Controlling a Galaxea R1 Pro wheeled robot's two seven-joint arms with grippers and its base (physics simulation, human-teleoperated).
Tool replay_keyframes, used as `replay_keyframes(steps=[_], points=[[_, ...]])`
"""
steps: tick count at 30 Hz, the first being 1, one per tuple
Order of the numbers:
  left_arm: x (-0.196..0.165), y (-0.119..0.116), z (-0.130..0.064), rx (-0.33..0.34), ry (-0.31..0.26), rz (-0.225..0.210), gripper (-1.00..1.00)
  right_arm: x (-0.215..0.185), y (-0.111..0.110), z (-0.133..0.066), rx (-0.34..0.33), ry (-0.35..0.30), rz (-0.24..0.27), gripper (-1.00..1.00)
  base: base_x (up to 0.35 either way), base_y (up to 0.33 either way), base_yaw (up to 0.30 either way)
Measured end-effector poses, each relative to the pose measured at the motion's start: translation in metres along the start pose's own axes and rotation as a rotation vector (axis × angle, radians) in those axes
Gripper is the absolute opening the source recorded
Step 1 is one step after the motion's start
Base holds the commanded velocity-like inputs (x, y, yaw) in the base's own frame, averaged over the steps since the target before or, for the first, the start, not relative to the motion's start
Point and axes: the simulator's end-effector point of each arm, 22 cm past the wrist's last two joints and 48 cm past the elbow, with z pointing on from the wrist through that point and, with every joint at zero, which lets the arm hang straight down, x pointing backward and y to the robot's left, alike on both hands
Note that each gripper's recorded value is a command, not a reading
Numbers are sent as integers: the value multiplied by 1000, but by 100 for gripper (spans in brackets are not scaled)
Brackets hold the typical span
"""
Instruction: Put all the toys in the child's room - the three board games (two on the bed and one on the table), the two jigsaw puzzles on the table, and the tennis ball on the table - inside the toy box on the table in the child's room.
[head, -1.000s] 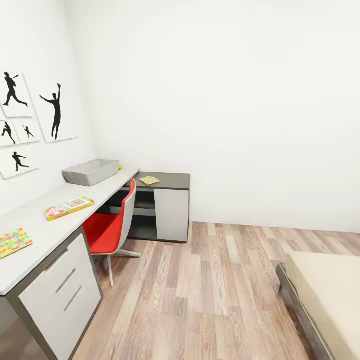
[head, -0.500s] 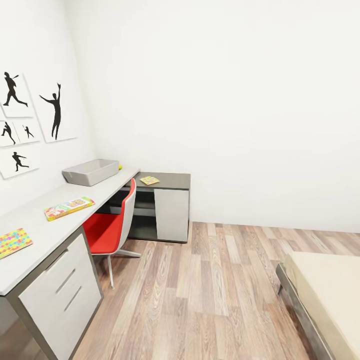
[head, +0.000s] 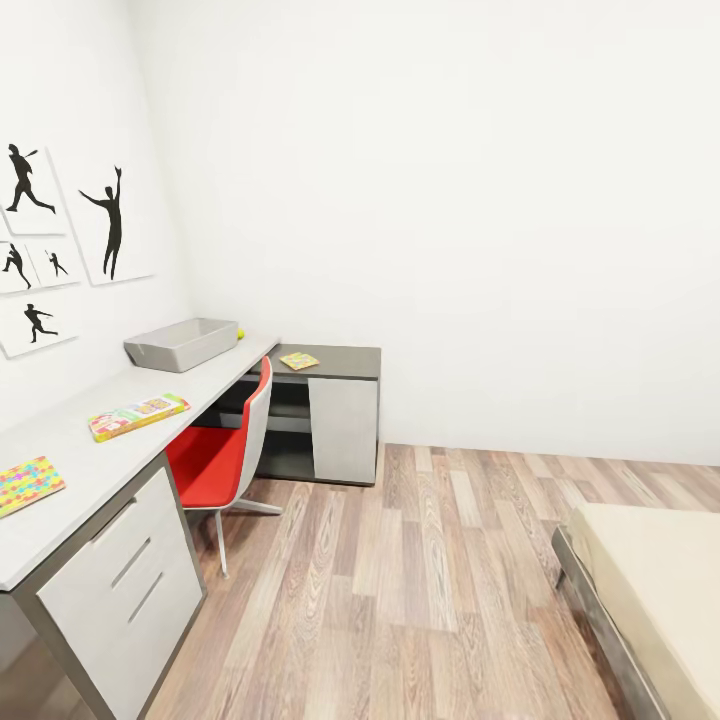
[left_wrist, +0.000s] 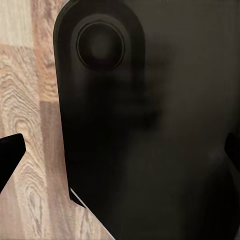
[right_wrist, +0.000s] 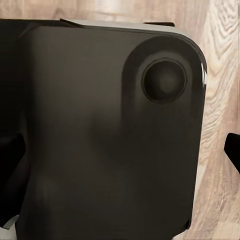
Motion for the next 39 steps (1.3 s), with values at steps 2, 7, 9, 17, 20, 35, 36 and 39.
replay_keyframes(steps=[2,7,9,17,20,35,36,39], points=[[0,0,0,0,0,0,100,-2,-2,0,3,-11,0,100,0,0,0],[0,0,0,0,1,-1,100,-4,-6,0,8,-18,4,100,0,0,-4],[0,0,0,0,1,-2,100,-4,-7,0,9,-18,5,100,0,0,-69],[0,0,0,0,0,-2,100,-4,-7,0,10,-17,12,100,0,0,-232],[0,0,0,0,1,-1,100,-4,-7,0,10,-18,15,100,0,0,-273],[-6,0,0,1,-29,5,100,-4,-6,0,10,-18,22,100,0,0,-250],[-6,1,0,-1,-29,6,100,-4,-6,0,11,-18,22,100,0,0,-110],[-7,3,0,-4,-30,8,100,-4,-6,0,11,-18,22,100,0,0,-54]])
